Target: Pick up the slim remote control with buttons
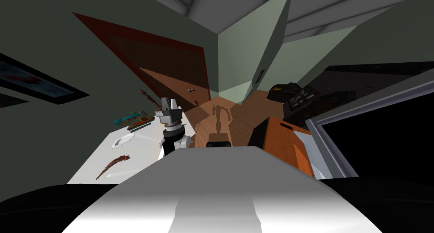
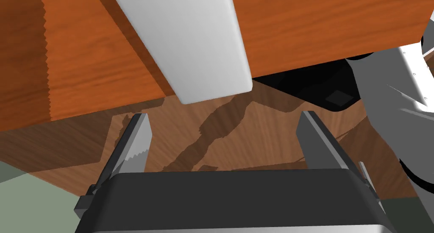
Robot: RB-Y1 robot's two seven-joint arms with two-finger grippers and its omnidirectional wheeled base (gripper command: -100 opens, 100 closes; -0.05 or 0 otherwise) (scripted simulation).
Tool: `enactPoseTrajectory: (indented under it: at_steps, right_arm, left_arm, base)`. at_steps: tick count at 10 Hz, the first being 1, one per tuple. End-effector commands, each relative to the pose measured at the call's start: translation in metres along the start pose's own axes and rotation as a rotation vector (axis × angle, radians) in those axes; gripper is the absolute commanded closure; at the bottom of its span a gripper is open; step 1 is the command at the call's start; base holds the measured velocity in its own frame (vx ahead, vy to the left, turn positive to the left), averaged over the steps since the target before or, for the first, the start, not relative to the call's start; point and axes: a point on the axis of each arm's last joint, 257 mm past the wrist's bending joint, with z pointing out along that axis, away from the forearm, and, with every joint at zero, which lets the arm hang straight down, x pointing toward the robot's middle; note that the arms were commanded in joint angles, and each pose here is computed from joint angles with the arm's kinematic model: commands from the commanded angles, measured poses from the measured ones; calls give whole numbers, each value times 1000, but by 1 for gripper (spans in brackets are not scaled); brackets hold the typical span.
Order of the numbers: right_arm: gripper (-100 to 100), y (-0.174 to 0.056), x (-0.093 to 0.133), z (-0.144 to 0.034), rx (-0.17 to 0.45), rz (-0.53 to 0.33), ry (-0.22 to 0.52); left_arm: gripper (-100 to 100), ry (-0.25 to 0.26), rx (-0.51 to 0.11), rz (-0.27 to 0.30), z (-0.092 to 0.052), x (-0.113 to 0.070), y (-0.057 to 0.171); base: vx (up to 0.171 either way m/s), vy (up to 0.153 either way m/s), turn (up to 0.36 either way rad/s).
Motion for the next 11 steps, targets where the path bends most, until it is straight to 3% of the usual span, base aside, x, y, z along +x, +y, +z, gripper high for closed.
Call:
enactPoseTrajectory:
  at_steps: [1,2,3,6,7,9,10,11]
  right_arm:
    - [-100,0,32,-4,4,-25,71]
    - [-100,0,32,-4,4,-25,71]
    - [-100,3,55,-7,2,-42,118]
    - [-100,7,73,-9,-2,-56,156]
    - [-100,16,96,-11,-12,-72,204]
    - [-100,16,92,-9,-10,-69,198]
    - [0,16,93,-9,-10,-70,199]
    - [-100,23,92,-1,-10,-61,199]
  left_arm:
    - [0,0,0,0,0,0,0]
    - [0,0,0,0,0,0,0]
    - [0,0,0,0,0,0,0]
    - [0,0,0,0,0,0,0]
    - [0,0,0,0,0,0,0]
    - [0,0,0,0,0,0,0]
    - [0,0,0,0,0,0,0]
    - [0,0,0,0,0,0,0]
  base:
    - [16,-70,62]
    - [9,-49,46]
    - [1,-41,50]
    - [3,-38,47]
    - [3,-58,56]
    - [1,-38,29]
    - [0,0,0]
    - [-10,-33,52]
